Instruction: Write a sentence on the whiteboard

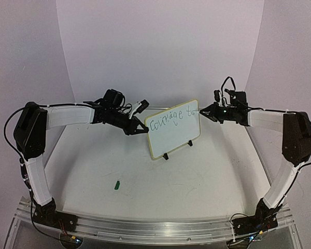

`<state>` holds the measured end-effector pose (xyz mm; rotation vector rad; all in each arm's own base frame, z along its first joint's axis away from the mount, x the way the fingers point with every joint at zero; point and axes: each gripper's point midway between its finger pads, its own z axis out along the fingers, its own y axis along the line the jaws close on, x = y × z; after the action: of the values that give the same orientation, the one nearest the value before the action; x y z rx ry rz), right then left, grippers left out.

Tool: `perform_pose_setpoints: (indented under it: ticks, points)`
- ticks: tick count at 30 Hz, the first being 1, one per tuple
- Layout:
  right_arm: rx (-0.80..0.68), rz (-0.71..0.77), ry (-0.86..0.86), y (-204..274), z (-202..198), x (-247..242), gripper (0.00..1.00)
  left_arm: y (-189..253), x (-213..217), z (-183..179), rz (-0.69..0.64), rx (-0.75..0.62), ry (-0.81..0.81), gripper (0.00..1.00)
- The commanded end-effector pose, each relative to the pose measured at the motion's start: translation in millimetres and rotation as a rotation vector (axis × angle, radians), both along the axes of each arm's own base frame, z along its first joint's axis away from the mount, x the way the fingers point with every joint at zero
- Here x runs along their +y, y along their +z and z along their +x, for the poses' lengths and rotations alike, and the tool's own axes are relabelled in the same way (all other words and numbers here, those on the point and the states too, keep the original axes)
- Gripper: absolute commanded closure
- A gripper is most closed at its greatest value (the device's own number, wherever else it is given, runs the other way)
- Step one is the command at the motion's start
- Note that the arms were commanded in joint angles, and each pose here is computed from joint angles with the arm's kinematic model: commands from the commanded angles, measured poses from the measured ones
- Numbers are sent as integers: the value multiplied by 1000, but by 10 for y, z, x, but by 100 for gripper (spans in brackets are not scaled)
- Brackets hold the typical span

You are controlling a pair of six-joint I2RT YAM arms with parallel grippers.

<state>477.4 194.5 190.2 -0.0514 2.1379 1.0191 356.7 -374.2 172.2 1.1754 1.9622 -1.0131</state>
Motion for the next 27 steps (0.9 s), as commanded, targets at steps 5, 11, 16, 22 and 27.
perform_pose_setpoints:
  ticks: [5,11,16,22,27]
  points:
    - [-87,15,26,324,-28,75,100,-70,-65,-88,14,35,-34,100]
    - [-94,18,32,355,-42,84,100,-72,-66,-85,14,35,-33,100]
    - [-94,27,47,380,-96,97,100,-90,-69,-87,15,40,-34,100]
    - [-107,49,110,470,-290,144,100,-120,-75,-84,13,51,-32,100]
    - [-113,42,150,541,-540,152,100,-110,-75,-91,12,51,-34,100]
